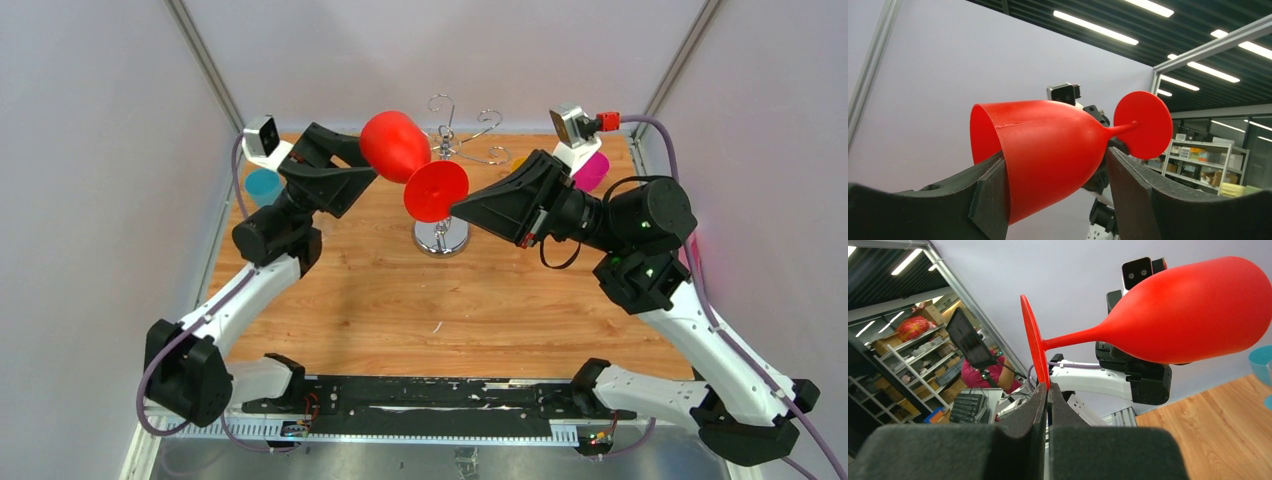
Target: Take the wine glass off the wine glass rack
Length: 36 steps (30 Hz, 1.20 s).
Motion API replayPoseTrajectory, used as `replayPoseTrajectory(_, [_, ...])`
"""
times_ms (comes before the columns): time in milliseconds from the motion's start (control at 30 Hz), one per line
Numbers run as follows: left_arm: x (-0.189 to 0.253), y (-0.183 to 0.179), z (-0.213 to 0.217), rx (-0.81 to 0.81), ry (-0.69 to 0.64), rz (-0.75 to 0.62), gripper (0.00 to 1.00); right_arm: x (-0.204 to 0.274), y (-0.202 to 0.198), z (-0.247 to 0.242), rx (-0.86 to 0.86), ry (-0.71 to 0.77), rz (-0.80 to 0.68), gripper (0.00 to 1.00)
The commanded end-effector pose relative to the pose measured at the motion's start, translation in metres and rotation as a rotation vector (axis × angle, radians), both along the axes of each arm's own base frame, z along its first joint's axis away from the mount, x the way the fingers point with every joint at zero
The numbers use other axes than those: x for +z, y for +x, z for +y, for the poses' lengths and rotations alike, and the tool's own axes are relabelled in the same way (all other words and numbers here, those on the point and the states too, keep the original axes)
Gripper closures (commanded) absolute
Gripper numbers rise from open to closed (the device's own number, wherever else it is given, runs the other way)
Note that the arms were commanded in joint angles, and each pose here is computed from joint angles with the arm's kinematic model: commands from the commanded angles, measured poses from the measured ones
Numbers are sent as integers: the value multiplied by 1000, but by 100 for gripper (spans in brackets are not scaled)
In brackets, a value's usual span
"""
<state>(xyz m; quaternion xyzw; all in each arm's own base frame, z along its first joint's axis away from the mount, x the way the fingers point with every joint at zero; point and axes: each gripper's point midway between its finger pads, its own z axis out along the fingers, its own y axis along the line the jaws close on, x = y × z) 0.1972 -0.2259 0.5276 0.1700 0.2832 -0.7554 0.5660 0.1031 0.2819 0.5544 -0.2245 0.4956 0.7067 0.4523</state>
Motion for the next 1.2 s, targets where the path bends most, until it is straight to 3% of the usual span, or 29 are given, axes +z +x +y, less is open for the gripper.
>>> replayPoseTrajectory(0, [8,-47,17,-26,-27,-99,34,8,-8,-6,28,76,-40,100])
replayPoseTrajectory(200, [12,-85,34,-39,-53,-141,55,-10,1,5,46,38,2,100])
replayPoseTrajectory(400, [11,-98,39,-44,-45,-119,73,-26,13,23,90,-3,72,100])
replayPoseTrajectory(667, [9,-111,45,10,-21,-120,75,-52,29,48,144,-56,166,100])
replayPoseTrajectory(800, [8,-115,47,2,-22,-112,100,-64,36,57,156,-81,207,100])
replayPoseTrajectory(967, [6,-112,48,24,-9,-49,100,-69,39,59,144,-109,214,100])
replayPoseTrajectory(1167, [-9,-86,54,253,91,107,100,-66,38,54,115,-108,206,100])
